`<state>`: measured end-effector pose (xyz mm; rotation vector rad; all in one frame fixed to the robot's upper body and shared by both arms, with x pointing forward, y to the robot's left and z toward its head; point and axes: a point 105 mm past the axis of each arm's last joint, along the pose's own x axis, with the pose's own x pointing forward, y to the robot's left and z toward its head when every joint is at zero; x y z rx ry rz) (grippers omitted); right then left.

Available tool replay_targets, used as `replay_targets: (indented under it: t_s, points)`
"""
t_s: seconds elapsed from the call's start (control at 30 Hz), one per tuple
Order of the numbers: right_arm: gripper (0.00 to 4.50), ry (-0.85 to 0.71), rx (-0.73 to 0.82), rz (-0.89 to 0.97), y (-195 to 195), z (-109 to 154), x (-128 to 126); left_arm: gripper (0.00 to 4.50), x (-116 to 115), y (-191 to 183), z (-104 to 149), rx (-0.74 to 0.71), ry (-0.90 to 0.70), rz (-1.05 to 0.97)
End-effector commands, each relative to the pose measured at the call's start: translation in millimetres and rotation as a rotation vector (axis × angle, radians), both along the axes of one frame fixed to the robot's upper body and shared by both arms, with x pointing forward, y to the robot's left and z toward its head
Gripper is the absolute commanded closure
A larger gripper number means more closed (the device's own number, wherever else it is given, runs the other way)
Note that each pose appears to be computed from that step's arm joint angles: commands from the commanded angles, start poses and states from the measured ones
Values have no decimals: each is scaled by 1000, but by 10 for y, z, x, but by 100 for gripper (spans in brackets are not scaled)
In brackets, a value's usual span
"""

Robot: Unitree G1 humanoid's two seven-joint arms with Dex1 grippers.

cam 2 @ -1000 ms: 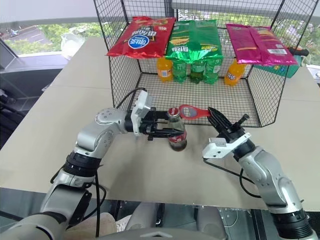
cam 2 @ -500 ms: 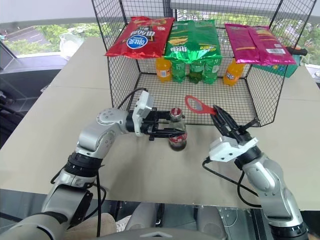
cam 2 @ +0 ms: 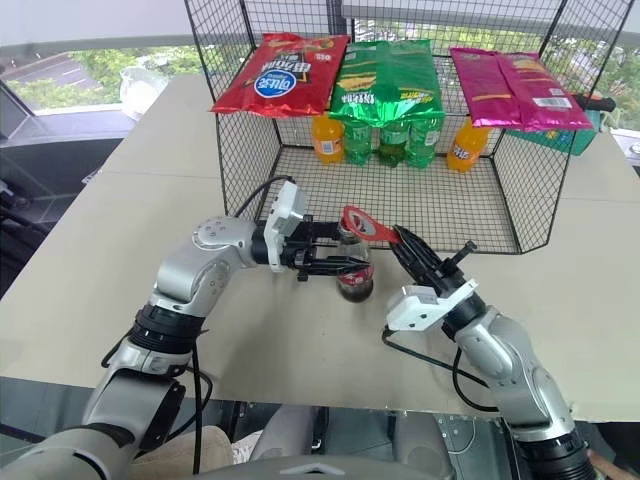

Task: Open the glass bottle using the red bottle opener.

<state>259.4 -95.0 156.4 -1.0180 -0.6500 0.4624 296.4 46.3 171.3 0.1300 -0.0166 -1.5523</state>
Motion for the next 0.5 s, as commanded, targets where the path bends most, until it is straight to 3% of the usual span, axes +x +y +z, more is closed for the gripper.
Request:
replay_targets:
  t_s: [0.03, 0.5]
  points:
    - [450, -7, -54, -4, 33, -68, -4, 227, -10, -9, 109, -9, -47, -4]
    - [450, -121, -236, -36, -58, -88, -32, 227, -11, -5, 97, -3, -41, -1]
